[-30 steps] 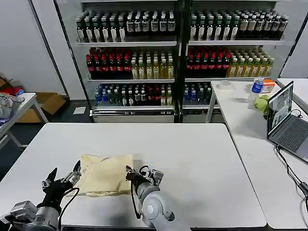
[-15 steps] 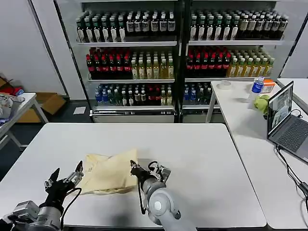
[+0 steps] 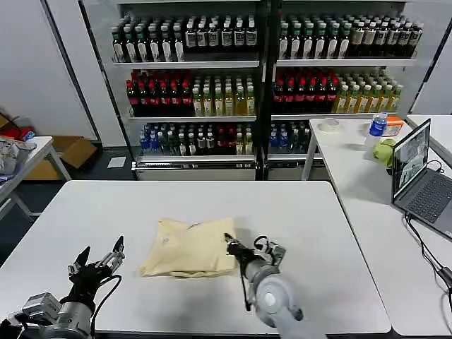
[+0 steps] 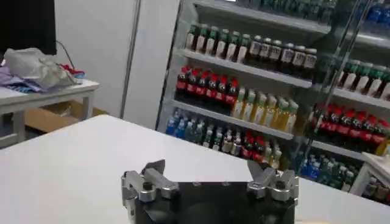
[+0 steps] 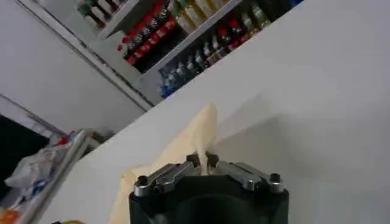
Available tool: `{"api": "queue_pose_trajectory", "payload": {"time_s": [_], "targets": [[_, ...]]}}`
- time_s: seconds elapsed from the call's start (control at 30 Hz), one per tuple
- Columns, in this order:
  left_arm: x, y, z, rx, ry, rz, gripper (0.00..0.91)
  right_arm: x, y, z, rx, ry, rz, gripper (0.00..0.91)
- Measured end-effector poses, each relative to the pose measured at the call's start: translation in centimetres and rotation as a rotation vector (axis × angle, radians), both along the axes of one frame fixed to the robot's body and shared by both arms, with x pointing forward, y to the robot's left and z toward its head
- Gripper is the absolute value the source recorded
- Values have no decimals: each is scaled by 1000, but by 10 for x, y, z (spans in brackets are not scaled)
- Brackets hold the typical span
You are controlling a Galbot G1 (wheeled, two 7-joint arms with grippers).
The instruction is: Fold and organize the clothes.
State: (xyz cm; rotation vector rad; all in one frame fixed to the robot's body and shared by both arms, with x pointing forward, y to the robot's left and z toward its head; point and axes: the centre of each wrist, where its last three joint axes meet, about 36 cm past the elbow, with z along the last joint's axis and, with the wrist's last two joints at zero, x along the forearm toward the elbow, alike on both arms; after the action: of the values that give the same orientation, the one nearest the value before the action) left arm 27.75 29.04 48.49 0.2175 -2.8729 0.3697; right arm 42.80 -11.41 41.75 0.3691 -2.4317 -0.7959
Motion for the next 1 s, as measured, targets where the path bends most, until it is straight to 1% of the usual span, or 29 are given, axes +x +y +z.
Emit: {"api": "queue_pose_trajectory", "payload": {"time_s": [0.23,0.27,0.3,0.43,0.57,0.67,0.9,0.93,1.0], "targets": [[2,0,-2,-2,4,-2,907,7,-37,-1,-72,-14,-27,0],[2,0,-3,-3,5,-3,907,8,-40,-1,-79,-17,-29,806],[3,0,-3,-4,6,-4,907,8,-43,0,-86,-20,-28,907],[5,-1,-5,-6,7,-7,907,8,-50,1,-122,-42,-26,907],[7,0,-5,-3,6,-9,907,4,-56,1,-191,-90,-22,907],[8,1,-6,2,7,-11,907,1,-59,-2,-273,-144,-26,907],[9,2,-6,11,3,-22,907,-10,-71,-7,-515,-313,-90,907],[9,3,-6,13,3,-24,907,-12,-74,-7,-544,-340,-103,907],[9,3,-6,19,2,-33,907,-18,-77,-6,-584,-388,-119,907]]}}
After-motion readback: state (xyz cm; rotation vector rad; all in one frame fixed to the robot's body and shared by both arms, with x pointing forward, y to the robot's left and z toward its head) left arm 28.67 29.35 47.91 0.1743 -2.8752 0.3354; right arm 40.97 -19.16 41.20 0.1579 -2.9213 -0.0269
